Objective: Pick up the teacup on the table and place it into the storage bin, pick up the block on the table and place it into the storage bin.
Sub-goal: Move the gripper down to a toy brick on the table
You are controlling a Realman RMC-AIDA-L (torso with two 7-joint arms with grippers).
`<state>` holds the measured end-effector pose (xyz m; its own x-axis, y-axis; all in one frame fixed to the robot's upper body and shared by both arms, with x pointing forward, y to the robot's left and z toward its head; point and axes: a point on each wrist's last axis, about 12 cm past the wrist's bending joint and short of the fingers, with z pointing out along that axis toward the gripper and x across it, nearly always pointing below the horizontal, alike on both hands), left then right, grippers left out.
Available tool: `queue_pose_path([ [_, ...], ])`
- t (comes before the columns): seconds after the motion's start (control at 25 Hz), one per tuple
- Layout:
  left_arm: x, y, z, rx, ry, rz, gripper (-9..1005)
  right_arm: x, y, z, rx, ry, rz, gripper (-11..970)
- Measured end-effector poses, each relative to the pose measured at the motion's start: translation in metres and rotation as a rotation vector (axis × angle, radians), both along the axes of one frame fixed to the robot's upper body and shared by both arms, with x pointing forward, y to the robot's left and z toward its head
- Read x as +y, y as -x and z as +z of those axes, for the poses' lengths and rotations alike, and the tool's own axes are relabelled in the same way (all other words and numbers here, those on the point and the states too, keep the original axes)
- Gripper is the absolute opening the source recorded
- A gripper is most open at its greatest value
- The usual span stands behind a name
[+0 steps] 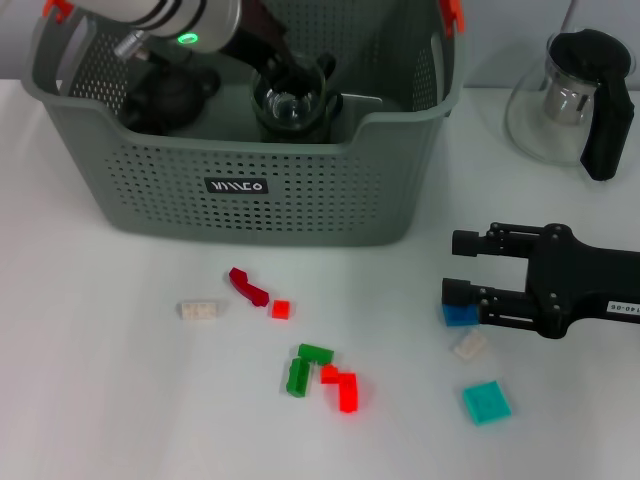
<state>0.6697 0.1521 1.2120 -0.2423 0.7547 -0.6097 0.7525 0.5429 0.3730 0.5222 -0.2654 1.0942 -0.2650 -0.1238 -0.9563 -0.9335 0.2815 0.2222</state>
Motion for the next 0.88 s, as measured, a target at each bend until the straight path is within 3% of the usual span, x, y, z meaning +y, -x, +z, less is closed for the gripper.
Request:
queue_pose_path([
  [0.2, 0.012, 0.007, 0.02, -0.061, 0.074, 0.018, 576, 0.001, -0.001, 0.001, -0.004, -0.002, 0.003, 665],
  [0.32, 0.024, 0.018, 0.038, -0.097, 0.194, 0.012, 797, 0.001, 0.0, 0.001, -0.003, -0.003, 0.005, 665],
  [0.6, 0.061, 0.037, 0.06, -0.078, 0.574, 0.002, 787, 0.0, 0.0, 0.0, 0.002, -0.002, 0.001, 666],
  [0.88, 0.089, 0.06, 0.051, -0.008, 0.913, -0.084, 786, 0.0, 0.0, 0.0, 0.003, 0.0, -0.002, 666],
])
